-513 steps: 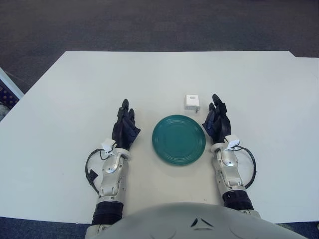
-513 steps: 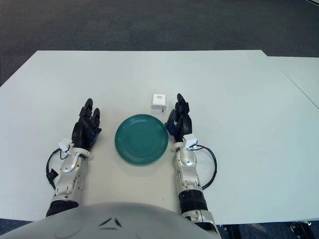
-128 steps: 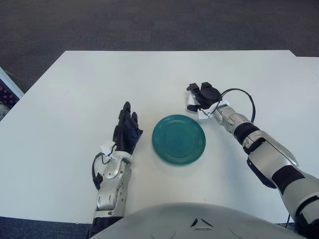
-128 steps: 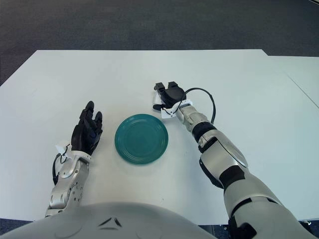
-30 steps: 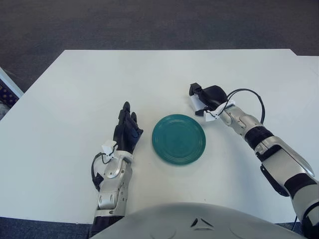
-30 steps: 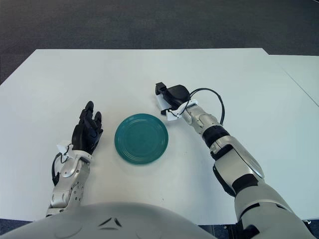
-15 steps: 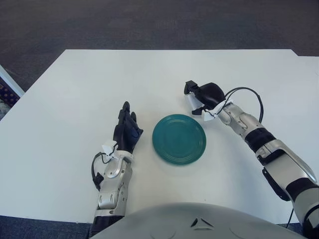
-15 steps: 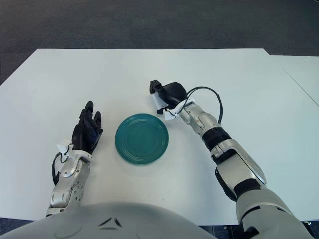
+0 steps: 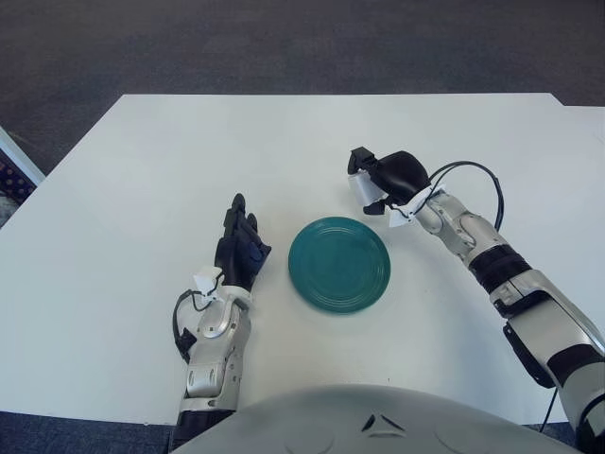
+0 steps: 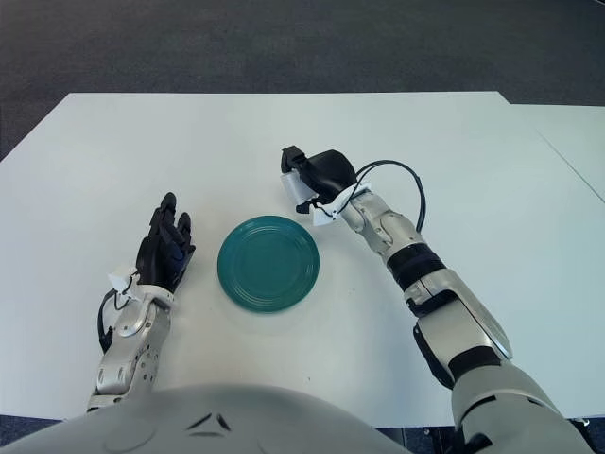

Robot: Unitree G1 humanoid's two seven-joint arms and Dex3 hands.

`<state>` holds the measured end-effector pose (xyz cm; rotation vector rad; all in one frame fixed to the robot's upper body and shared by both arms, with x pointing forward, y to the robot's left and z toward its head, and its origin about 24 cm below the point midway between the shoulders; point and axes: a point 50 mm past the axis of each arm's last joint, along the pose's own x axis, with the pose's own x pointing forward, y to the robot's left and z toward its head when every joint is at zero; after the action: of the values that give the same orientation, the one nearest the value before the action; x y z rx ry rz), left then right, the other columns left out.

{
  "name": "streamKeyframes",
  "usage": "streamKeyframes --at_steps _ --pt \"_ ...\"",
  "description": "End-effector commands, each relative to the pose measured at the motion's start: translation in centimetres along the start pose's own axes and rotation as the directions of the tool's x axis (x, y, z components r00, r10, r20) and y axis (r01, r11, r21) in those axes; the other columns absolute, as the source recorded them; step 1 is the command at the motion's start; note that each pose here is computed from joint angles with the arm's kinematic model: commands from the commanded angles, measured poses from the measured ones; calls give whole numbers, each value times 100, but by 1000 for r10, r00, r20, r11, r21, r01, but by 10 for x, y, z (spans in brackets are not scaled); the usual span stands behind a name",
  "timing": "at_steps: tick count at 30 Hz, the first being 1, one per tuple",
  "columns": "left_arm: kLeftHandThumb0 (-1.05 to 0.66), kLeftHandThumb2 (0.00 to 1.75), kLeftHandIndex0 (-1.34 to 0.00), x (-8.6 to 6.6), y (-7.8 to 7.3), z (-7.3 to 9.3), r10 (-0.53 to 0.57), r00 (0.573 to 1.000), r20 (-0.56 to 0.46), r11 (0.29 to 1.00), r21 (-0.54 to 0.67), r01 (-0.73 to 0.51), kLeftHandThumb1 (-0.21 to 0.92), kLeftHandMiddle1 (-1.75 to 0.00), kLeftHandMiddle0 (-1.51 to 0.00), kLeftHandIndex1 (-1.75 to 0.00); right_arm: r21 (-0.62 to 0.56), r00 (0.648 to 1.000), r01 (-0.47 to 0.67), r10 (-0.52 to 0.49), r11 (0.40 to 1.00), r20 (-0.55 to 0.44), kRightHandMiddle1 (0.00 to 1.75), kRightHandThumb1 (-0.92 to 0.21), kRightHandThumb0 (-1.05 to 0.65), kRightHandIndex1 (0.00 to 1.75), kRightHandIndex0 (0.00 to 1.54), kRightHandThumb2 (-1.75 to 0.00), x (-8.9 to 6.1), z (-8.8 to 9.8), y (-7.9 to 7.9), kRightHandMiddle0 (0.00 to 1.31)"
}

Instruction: Put the charger into the plate.

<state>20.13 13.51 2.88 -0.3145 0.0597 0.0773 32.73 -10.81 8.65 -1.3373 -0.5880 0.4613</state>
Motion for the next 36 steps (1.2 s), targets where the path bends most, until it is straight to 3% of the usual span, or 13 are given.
streamKeyframes --at_steps 1,15,24,29,36 --pt "-105 108 0 2 -3 1 -11 1000 4 1000 6 11 92 0 0 0 7 1000 13 -13 1000 -15 175 -31 -47 175 115 -131 -1 -1 -6 61" --pt "-105 106 0 3 0 0 -7 1000 25 999 -45 8 92 0 0 0 8 995 75 -76 997 69 175 -31 -47 175 118 -132 -7 19 -32 61" --pt "-105 106 0 3 1 0 -8 1000 14 1000 -4 8 92 0 0 0 23 984 102 -104 995 146 175 -31 -47 175 116 -132 -12 34 -44 61" --pt "-105 107 0 4 2 0 -9 1000 23 1000 0 9 92 0 0 0 29 975 94 -98 995 198 175 -34 -46 175 113 -128 -16 45 -46 59" --pt "-105 105 0 6 3 1 -22 999 27 1000 4 21 92 0 0 0 59 965 40 -54 997 257 175 -32 -47 175 113 -131 -23 65 -36 60"
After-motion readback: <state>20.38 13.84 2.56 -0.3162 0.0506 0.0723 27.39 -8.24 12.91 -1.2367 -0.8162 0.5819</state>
